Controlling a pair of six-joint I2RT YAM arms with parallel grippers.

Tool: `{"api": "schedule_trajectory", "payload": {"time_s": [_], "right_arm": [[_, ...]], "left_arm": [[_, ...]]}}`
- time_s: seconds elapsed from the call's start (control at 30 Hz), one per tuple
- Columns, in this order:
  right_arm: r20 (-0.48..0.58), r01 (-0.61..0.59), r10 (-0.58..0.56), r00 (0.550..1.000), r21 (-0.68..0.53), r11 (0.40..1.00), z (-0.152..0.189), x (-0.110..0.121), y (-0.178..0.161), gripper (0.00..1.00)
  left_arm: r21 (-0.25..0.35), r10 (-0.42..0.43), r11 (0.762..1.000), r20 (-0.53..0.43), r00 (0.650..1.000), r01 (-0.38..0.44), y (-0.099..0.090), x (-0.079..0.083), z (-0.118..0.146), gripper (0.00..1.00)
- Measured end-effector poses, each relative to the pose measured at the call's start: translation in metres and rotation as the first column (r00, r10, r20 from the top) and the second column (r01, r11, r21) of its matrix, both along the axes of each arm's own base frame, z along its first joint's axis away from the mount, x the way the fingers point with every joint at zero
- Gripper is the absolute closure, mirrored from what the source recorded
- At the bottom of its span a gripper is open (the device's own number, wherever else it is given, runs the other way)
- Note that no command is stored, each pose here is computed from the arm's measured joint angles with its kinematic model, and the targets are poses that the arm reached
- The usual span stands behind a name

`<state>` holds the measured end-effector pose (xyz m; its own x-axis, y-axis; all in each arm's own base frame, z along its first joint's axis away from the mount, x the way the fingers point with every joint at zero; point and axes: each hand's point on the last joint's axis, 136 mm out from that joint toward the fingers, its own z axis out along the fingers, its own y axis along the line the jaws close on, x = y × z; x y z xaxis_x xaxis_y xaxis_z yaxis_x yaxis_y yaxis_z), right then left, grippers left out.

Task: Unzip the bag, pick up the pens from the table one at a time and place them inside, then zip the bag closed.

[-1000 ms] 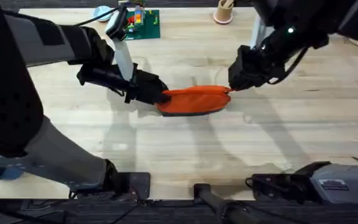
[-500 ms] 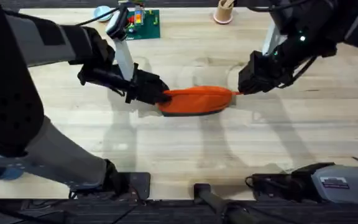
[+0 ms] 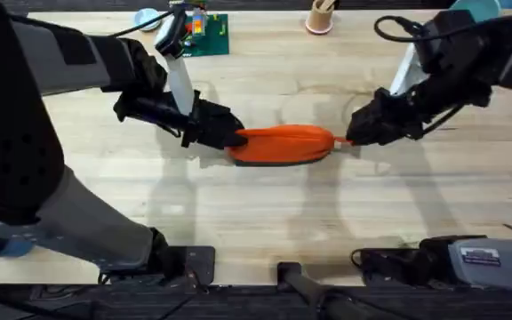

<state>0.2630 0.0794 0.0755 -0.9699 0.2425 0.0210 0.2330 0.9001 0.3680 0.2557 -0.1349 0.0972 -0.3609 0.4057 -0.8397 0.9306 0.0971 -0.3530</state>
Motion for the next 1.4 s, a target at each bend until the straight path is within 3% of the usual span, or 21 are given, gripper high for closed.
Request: {"api": "schedule_trajectory", "payload": {"time_s": [0.43, 0.73, 0.97, 1.4], "right_arm": [[-0.010, -0.001, 0.001, 1.000, -0.030, 1.000, -0.004, -0.007, -0.033, 0.967], [-0.053, -0.022, 0.010, 0.999, -0.226, 0.974, -0.012, -0.019, -0.076, 0.969], [0.013, -0.018, 0.022, 1.000, -0.251, 0.968, 0.004, -0.011, -0.079, 0.969], [0.077, -0.025, 0.047, 0.996, -0.263, 0.964, 0.050, -0.023, -0.079, 0.969]], "left_arm": [[-0.001, 0.001, 1.000, -0.005, 1.000, -0.001, -0.001, 0.000, 0.000, 0.958], [0.007, 0.016, 1.000, -0.027, 1.000, -0.016, 0.001, 0.001, -0.001, 0.958], [0.008, 0.016, 1.000, -0.027, 1.000, -0.016, 0.001, 0.001, -0.001, 0.958], [0.008, 0.017, 1.000, -0.029, 0.999, -0.017, 0.001, 0.001, -0.001, 0.958]]}}
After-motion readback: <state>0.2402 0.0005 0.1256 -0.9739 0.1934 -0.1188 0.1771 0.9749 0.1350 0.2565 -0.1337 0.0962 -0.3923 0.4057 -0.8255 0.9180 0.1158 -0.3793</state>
